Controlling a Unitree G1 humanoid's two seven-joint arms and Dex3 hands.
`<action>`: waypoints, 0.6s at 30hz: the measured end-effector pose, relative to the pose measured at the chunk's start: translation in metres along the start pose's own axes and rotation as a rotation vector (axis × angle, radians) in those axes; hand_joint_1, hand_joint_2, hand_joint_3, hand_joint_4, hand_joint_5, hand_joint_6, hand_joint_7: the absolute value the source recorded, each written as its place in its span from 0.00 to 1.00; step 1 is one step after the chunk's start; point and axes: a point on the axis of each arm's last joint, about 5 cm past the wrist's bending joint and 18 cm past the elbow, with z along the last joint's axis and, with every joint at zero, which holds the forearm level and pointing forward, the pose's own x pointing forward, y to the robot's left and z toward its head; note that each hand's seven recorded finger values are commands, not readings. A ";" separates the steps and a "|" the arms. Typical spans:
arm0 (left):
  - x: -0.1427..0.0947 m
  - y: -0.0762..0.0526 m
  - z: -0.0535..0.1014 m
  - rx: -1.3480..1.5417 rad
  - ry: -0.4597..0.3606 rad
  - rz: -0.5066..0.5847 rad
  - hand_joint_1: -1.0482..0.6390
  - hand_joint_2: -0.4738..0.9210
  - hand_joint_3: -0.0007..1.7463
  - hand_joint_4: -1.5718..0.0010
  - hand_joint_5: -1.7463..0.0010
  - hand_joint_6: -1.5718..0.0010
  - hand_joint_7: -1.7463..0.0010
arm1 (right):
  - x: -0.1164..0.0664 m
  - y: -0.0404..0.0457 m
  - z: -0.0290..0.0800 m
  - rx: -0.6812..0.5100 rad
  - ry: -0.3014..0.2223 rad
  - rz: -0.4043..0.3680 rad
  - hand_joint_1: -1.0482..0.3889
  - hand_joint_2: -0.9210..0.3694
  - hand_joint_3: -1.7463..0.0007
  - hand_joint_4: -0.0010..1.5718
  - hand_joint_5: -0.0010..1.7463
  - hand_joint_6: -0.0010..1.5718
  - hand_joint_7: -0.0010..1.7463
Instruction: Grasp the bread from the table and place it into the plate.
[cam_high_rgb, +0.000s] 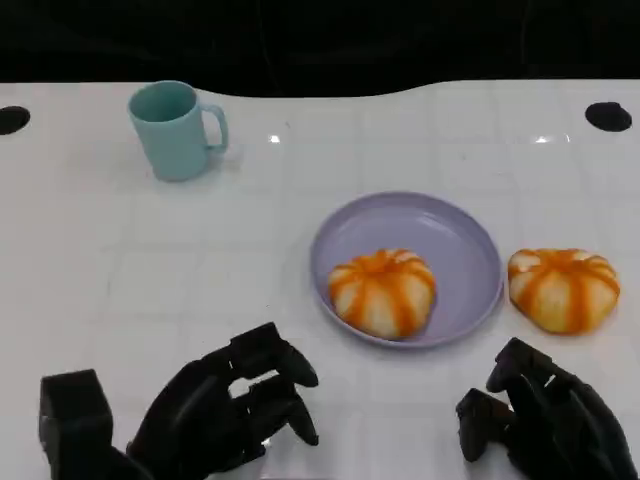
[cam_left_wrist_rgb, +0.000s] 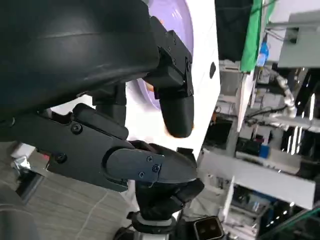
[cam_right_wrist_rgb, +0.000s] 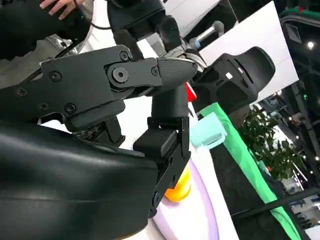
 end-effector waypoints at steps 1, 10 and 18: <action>0.000 -0.001 0.000 -0.003 0.000 0.005 0.22 1.00 0.24 0.59 0.00 0.70 0.05 | 0.000 0.0000 0.000 0.002 0.002 0.000 0.33 0.00 0.88 0.50 0.98 0.44 0.82; -0.003 -0.002 -0.004 -0.007 0.008 0.017 0.22 1.00 0.23 0.56 0.00 0.70 0.01 | -0.001 0.0000 -0.001 0.002 0.002 -0.006 0.34 0.00 0.87 0.50 0.97 0.44 0.82; -0.003 -0.002 -0.006 -0.016 0.009 0.023 0.21 1.00 0.19 0.54 0.00 0.67 0.02 | -0.002 -0.0004 -0.001 -0.005 -0.005 -0.009 0.34 0.00 0.87 0.49 0.98 0.44 0.82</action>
